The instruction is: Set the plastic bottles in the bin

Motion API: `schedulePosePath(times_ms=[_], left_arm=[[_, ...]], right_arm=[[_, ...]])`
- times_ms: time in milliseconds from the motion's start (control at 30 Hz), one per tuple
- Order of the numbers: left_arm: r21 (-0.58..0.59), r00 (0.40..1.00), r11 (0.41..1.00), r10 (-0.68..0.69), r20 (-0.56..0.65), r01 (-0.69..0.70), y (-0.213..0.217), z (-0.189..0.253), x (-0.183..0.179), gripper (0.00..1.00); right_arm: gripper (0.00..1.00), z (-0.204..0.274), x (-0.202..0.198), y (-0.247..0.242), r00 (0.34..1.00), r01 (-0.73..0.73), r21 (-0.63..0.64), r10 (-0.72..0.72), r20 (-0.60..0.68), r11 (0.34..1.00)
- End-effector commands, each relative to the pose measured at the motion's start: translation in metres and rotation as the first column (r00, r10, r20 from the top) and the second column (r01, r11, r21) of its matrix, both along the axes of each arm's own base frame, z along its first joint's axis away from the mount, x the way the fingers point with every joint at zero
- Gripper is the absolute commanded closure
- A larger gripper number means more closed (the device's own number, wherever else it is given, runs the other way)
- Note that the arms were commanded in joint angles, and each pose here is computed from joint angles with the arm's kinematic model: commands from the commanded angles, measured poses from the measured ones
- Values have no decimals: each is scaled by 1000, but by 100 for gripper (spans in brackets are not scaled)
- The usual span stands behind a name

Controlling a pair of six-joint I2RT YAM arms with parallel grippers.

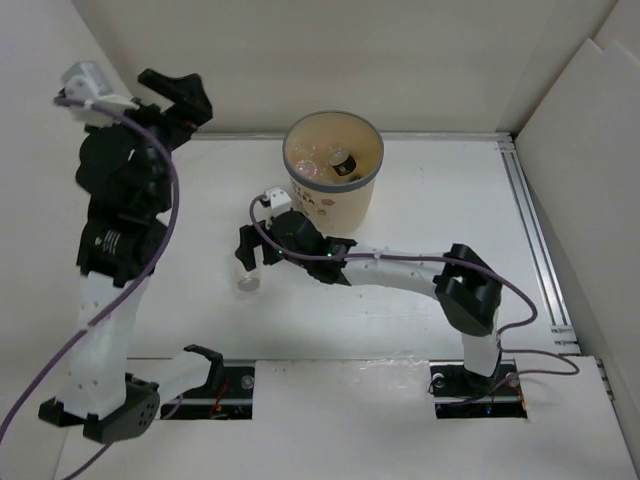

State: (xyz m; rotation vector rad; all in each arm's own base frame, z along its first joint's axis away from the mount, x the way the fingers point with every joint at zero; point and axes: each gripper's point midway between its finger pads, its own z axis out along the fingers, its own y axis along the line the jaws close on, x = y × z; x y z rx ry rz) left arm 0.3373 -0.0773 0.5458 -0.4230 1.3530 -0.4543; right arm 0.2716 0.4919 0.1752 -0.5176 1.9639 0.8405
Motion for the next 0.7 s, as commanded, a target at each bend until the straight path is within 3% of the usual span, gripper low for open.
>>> schedulePosePath(times_ms=[0,67,100,200,667], left_arm=[[27,962,984,178,-205,-177,36,-65,-1,0],[-4,957,977,206,-206,-211,47,-66,-19,0],[2,954,977,207,-216,-211,48,-76,-22,0],[-24,967,981,184,-174,-191,52,-71,-42,0],[54,957,984,179,-227,-171,53,-88,-50,0]], right_arm=[[0,-5,8,25,995,53,-2,-53,-79,999],[0,-2,17,40,992,75,0,-75,-99,997],[0,-37,19,36,980,115,-93,-129,-153,989],[0,-41,25,44,971,176,-130,-194,-138,976],[2,-130,17,53,946,169,-257,-230,-229,951]])
